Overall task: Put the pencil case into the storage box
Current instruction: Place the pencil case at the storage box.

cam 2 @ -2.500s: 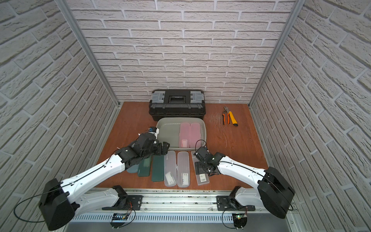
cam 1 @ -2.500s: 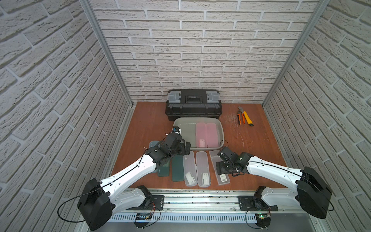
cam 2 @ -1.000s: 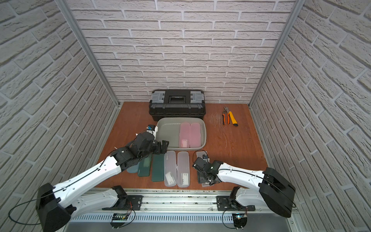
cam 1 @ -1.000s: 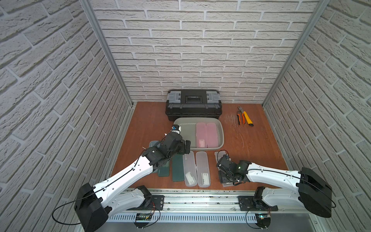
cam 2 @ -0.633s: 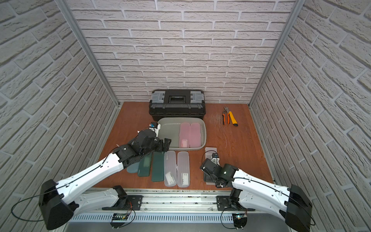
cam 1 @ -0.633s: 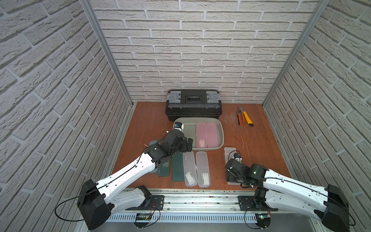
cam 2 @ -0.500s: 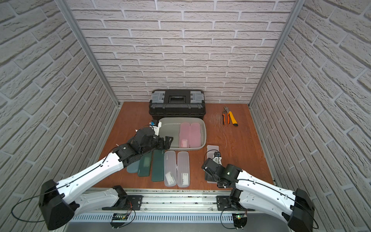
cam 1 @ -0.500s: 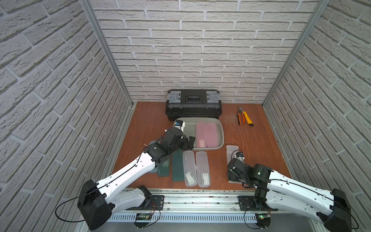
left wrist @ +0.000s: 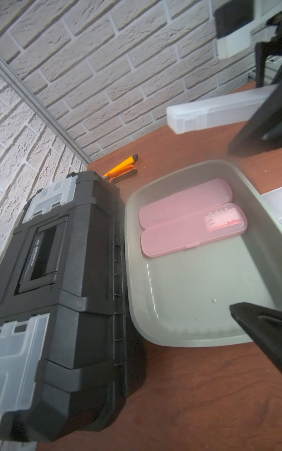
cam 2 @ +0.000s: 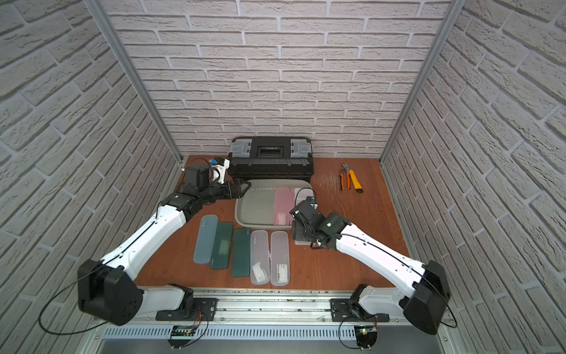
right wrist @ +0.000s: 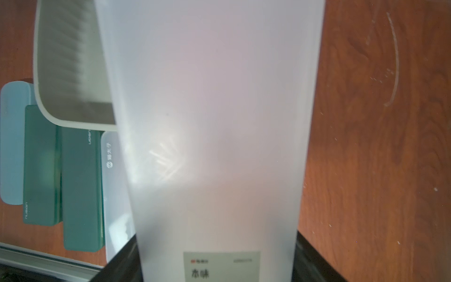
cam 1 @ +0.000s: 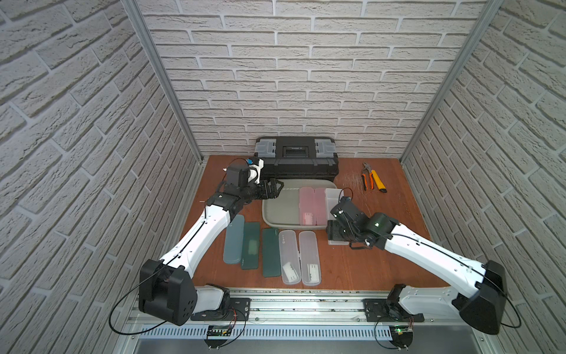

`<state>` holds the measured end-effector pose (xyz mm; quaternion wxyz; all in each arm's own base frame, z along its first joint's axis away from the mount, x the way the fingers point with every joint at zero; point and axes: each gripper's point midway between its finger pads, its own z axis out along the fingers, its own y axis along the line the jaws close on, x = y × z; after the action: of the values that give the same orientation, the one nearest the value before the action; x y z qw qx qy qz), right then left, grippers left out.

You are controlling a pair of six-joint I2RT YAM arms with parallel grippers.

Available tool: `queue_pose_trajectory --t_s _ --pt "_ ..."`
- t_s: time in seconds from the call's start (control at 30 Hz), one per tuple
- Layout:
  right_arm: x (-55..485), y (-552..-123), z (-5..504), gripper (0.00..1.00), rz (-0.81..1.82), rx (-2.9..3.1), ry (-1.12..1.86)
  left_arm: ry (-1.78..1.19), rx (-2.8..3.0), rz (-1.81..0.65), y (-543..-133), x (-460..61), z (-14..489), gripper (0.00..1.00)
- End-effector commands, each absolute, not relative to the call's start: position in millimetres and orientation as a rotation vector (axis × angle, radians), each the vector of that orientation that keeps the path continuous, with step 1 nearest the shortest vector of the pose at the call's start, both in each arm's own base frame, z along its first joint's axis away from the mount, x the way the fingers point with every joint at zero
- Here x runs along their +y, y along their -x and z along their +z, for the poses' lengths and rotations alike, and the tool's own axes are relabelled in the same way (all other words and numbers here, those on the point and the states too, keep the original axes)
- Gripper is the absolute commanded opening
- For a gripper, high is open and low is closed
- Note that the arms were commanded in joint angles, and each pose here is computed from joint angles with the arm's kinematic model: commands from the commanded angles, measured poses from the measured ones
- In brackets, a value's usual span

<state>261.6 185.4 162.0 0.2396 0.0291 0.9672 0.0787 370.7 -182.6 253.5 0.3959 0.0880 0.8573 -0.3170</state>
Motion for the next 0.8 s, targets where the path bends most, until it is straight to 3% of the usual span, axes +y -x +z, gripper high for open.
queue_pose_trajectory --t_s 0.0,0.27,0.5,0.77 --pt "223.0 -295.1 177.4 0.5 0.375 2.62 0.028 -0.345 2.2 -0.862 -367.0 -180.2 243.0 0.98" --pt "266.8 -351.9 158.9 0.48 0.372 2.636 0.038 -0.298 2.192 -0.828 -378.6 -158.1 225.0 0.98" --pt "292.6 -375.3 130.6 0.47 0.325 2.659 0.031 -0.289 2.18 -0.834 -379.9 -158.8 227.0 0.99" --pt "308.3 -388.1 96.5 0.55 0.322 2.676 -0.071 -0.302 2.161 -0.847 -377.1 -162.0 232.3 0.98"
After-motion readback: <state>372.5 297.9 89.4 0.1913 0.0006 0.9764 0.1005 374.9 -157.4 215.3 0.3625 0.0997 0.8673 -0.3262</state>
